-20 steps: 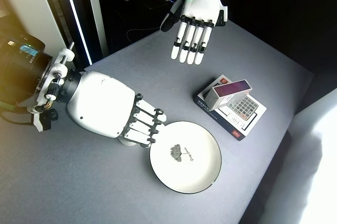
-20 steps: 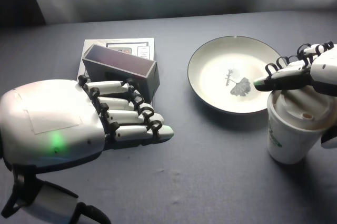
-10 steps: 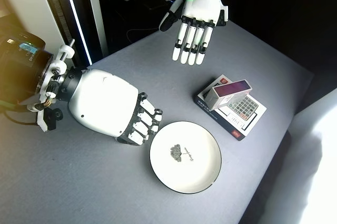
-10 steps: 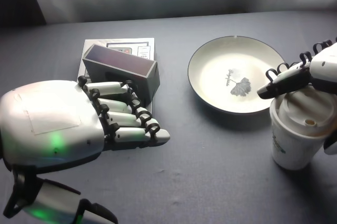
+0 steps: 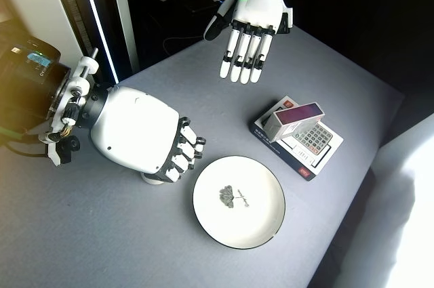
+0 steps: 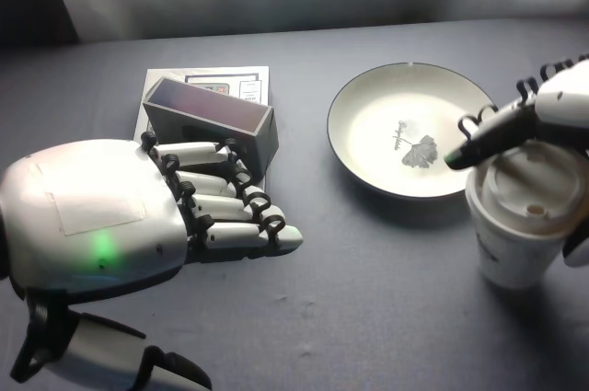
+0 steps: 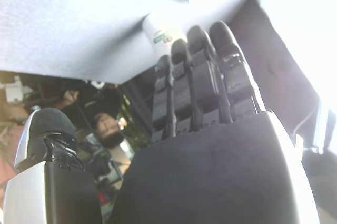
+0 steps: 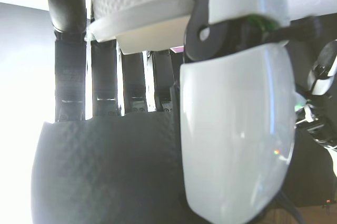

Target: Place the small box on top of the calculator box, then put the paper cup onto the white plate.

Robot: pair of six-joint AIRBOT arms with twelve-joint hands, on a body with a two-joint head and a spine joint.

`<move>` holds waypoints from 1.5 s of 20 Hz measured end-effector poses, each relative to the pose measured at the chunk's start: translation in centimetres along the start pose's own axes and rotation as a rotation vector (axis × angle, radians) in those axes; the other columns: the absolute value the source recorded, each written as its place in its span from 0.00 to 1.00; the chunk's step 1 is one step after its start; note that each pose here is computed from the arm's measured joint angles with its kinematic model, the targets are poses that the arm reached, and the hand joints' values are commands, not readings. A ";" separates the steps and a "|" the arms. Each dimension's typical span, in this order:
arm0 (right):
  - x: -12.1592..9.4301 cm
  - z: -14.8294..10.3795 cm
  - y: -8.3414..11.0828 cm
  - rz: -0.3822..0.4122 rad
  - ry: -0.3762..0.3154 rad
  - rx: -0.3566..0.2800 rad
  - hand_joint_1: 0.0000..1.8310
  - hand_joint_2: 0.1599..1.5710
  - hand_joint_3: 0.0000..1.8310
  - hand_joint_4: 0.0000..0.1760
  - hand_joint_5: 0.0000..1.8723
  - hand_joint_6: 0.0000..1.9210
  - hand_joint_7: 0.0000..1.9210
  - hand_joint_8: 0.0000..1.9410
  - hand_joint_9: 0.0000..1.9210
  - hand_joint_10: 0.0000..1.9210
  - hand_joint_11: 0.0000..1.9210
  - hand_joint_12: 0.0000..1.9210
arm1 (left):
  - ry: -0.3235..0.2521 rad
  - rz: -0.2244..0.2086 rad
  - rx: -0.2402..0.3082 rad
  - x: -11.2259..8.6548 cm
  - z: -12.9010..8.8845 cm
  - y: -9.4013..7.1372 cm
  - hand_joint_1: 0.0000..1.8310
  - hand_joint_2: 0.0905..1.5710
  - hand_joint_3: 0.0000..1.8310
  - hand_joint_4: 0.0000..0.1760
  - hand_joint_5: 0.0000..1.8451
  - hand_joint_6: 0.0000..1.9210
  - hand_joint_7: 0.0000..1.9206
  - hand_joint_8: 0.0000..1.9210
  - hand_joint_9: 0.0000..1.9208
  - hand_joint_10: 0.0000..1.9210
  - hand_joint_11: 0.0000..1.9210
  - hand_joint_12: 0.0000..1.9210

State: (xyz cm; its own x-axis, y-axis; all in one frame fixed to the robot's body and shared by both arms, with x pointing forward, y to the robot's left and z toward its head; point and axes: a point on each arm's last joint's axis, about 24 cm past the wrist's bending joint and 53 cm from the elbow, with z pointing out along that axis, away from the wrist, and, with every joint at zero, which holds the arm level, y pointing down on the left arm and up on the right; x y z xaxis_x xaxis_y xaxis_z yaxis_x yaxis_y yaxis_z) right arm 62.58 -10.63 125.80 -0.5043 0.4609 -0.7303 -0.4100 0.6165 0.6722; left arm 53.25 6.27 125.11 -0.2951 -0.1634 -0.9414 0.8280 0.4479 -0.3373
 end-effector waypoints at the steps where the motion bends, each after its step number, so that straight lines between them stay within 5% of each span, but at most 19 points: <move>1: -0.3 0.0 0.3 0.003 -0.008 -0.008 0.81 0.66 0.00 0.00 0.54 0.50 0.54 0.41 0.49 0.46 0.40 0.81 | -0.001 -0.001 0.001 0.0 0.0 0.0 0.15 0.66 0.00 0.00 0.15 0.00 0.18 0.00 0.18 0.00 0.00 0.40; 9: -2.5 0.9 4.0 0.019 -0.056 -0.095 0.81 0.67 0.00 0.00 0.52 0.54 0.52 0.42 0.46 0.51 0.39 0.83 | 0.001 0.001 0.000 0.0 0.0 0.0 0.14 0.67 0.00 0.00 0.15 0.00 0.18 0.00 0.18 0.00 0.00 0.39; 15: -6.8 4.3 0.3 0.106 -0.110 -0.022 0.81 0.67 0.00 0.00 0.53 0.53 0.53 0.42 0.46 0.49 0.40 0.82 | 0.004 0.006 0.000 0.1 0.0 0.0 0.14 0.67 0.00 0.00 0.15 0.00 0.18 0.00 0.18 0.00 0.00 0.40; 19: -9.1 6.7 0.1 0.117 -0.143 -0.021 0.81 0.68 0.00 0.00 0.52 0.55 0.52 0.45 0.44 0.52 0.38 0.84 | 0.002 0.009 0.001 0.0 0.0 0.0 0.14 0.68 0.00 0.00 0.14 0.00 0.18 0.00 0.18 0.00 0.00 0.39; 30: -7.8 11.9 0.0 0.116 -0.123 -0.031 0.81 0.68 0.00 0.00 0.51 0.56 0.53 0.42 0.45 0.52 0.37 0.84 | -0.020 0.018 0.005 -1.0 0.6 -0.1 0.15 0.67 0.00 0.00 0.14 0.00 0.18 0.00 0.18 0.00 0.00 0.38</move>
State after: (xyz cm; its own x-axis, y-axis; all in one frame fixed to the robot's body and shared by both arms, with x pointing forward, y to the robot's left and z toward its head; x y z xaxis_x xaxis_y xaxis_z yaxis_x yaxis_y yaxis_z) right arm 75.50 -6.64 130.04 -0.4532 0.6039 -0.6556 -0.3783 0.5356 0.7550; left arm 53.70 5.86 126.08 -0.2701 -0.1729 -0.9472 0.8356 0.4466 -0.3199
